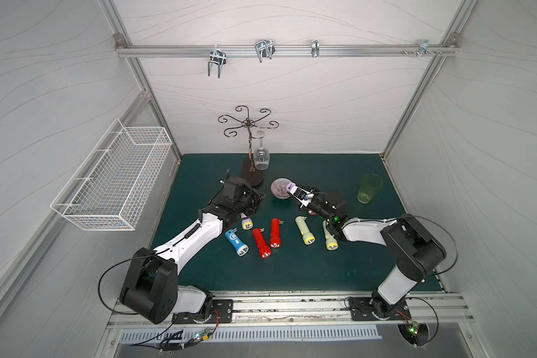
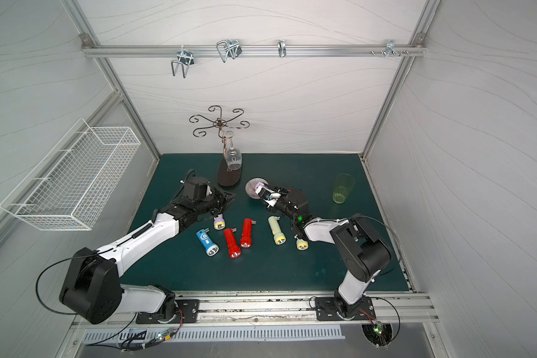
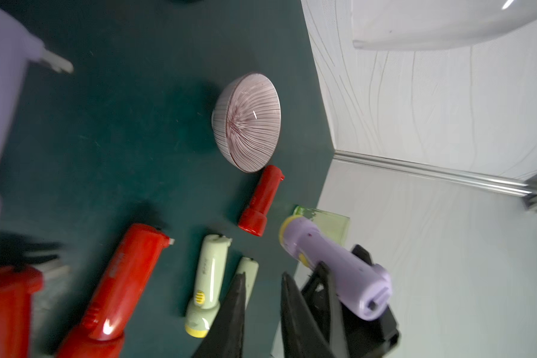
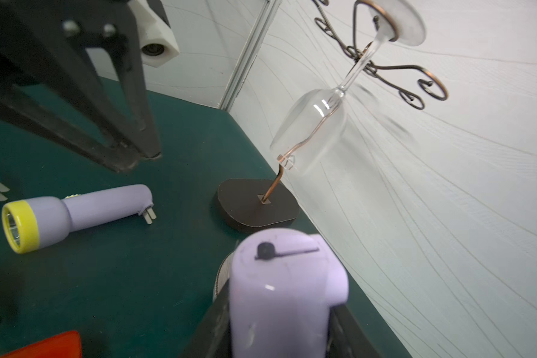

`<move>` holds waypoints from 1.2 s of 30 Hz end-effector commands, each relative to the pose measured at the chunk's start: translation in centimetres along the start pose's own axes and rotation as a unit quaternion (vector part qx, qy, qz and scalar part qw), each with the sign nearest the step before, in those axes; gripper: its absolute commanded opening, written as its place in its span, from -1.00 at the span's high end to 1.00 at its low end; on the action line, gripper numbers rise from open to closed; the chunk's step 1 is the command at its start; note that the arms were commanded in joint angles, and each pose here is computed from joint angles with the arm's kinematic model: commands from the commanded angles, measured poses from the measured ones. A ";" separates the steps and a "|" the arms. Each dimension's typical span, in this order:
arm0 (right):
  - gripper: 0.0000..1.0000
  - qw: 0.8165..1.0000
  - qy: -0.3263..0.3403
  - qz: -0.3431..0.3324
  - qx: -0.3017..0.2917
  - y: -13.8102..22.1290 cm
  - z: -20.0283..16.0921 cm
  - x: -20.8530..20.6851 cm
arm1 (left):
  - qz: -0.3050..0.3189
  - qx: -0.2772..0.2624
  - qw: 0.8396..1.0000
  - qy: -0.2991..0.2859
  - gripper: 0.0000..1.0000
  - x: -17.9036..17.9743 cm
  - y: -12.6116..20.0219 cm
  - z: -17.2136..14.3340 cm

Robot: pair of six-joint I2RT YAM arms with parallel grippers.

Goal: Close the plug at the bottom of the flashlight
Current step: Close the plug of the flashlight, then place the flashlight at the center of the board.

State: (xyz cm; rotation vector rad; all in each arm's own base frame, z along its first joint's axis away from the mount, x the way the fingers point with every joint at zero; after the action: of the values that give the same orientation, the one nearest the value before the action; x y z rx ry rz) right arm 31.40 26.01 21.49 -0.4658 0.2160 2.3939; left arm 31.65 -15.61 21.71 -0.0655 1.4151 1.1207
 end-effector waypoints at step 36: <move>1.00 0.721 -0.451 -0.207 0.483 3.5 -5.8 -10.7 | 0.147 -0.103 0.924 -0.339 -0.99 0.2 2.0 4.6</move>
State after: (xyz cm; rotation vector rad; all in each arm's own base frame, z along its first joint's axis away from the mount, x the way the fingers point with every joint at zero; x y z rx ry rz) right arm 38.41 15.46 20.96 0.9006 0.7032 1.5653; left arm 32.98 -11.56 21.32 0.4142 0.7526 1.3613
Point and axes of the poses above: each gripper's point midway between its finger pads, its own y axis back along the fingers, its own x axis along the line the jaws close on, z = x × y, the point moved 7 cm from there along y, back along the fingers, and after that the axes turned 10 degrees about -y, right-handed, at the moved point
